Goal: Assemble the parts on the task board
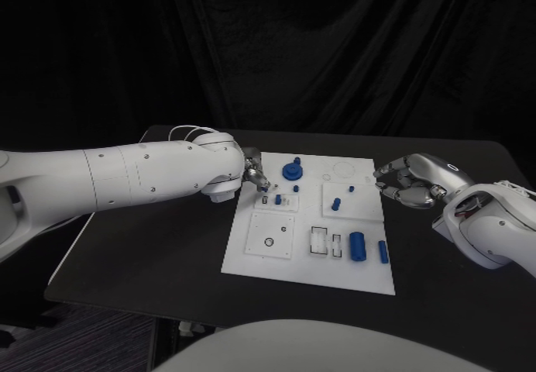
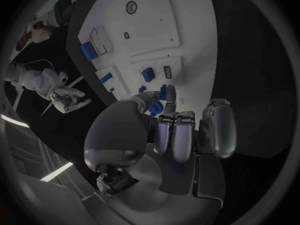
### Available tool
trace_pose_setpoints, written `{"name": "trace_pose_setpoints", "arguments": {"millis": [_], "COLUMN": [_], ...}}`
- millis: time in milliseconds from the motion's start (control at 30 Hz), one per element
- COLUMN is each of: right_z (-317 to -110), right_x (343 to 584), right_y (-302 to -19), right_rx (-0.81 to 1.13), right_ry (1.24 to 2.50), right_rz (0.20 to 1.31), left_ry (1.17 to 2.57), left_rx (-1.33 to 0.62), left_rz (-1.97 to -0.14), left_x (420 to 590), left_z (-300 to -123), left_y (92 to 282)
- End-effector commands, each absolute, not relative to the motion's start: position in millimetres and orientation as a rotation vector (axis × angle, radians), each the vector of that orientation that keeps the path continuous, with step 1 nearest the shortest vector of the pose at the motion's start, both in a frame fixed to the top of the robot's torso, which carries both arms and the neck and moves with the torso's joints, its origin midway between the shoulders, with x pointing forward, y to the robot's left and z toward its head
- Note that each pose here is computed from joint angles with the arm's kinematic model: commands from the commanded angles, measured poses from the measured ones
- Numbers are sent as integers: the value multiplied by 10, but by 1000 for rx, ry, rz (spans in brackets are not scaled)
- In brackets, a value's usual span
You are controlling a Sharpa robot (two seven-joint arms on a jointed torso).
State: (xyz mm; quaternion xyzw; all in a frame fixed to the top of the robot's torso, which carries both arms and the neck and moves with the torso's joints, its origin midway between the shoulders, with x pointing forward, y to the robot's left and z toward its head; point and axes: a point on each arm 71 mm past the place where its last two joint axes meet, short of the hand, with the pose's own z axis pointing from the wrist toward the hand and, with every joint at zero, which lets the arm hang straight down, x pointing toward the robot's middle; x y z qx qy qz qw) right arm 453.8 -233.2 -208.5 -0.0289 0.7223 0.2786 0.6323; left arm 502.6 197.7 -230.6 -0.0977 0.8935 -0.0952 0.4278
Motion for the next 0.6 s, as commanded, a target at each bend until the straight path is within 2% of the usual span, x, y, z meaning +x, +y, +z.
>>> {"name": "trace_pose_setpoints", "arguments": {"millis": [33, 600], "right_z": [-2094, -2096], "right_x": [4538, 4537], "right_y": [-2341, -2339], "right_rx": [-52, -52], "right_ry": [1656, 1659], "right_rz": [621, 621], "left_ry": [2240, 2265], "left_rx": [-238, -229], "left_rz": [-244, -246], "left_x": [5015, 4970], "left_z": [-2324, -2391], "left_y": [1961, 1969]}}
